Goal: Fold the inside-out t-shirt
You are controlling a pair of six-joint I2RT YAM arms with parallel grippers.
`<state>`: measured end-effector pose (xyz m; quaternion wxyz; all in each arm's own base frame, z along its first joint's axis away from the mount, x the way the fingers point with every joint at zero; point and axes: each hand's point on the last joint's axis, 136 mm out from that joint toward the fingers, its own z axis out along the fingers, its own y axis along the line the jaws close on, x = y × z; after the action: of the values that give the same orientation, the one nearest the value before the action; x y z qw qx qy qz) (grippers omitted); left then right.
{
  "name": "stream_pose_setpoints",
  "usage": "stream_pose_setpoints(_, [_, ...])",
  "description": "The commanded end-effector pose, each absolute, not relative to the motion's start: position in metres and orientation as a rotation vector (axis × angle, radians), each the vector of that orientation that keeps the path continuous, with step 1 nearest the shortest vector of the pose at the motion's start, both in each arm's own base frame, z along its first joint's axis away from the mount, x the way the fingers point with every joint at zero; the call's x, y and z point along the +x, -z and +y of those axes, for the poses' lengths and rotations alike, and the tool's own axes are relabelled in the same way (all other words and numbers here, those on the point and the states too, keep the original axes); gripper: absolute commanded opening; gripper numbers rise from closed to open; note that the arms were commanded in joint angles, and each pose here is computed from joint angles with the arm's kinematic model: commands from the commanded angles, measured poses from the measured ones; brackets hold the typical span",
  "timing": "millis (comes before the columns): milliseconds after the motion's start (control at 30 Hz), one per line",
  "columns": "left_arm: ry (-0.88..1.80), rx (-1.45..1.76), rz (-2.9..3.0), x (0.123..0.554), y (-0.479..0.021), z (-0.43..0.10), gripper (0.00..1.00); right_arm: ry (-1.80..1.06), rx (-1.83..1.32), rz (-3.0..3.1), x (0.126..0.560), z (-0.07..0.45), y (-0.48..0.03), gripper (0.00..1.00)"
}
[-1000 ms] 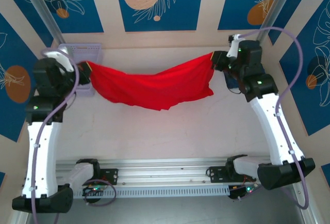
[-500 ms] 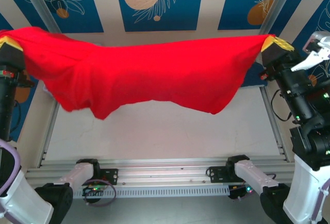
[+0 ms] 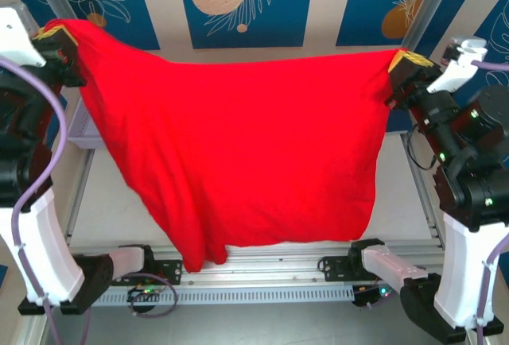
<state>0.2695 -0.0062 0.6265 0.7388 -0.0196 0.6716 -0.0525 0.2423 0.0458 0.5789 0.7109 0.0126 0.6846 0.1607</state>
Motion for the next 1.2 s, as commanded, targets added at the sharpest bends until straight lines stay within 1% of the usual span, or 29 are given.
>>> stream_pose_setpoints(0, [0.137,-0.047,1.48,0.299,-0.624,-0.007,0.0,-0.303,0.049,1.534,0.273,0.042,-0.574,0.0])
stream_pose_setpoints(100, [0.134,-0.05,1.477,0.307,-0.627,-0.006,0.0,-0.317,0.042,1.539,0.279,0.045,-0.577,0.0])
stream_pose_setpoints(200, [0.138,-0.048,1.451,0.299,-0.638,-0.006,0.0,-0.331,0.035,1.527,0.273,0.046,-0.584,0.0])
stream_pose_setpoints(300, [0.129,-0.042,1.407,0.277,-0.651,-0.006,0.0,-0.338,0.03,1.511,0.258,0.045,-0.59,0.0])
stream_pose_setpoints(567, [0.065,-0.042,1.263,0.185,-0.68,0.0,0.0,-0.376,0.014,1.432,0.194,0.041,-0.605,0.0])
stream_pose_setpoints(667, [0.048,-0.044,1.232,0.162,-0.682,0.001,0.0,-0.396,0.01,1.411,0.175,0.04,-0.607,0.0])
stream_pose_setpoints(833, [0.026,-0.047,1.191,0.141,-0.686,0.004,0.0,-0.418,-0.002,1.383,0.157,0.041,-0.614,0.0])
stream_pose_setpoints(933, [0.011,-0.048,1.178,0.142,-0.69,0.005,0.0,-0.421,-0.004,1.368,0.155,0.041,-0.618,0.0])
stream_pose_setpoints(1000, [0.006,-0.045,1.184,0.151,-0.691,0.005,0.0,-0.407,0.001,1.369,0.159,0.04,-0.619,0.0])
stream_pose_setpoints(1100, [0.006,-0.039,1.237,0.187,-0.684,0.005,0.0,-0.377,0.011,1.386,0.177,0.038,-0.615,0.0])
stream_pose_setpoints(1167, [0.025,-0.029,1.299,0.228,-0.671,0.003,0.0,-0.32,0.028,1.415,0.202,0.034,-0.606,0.0])
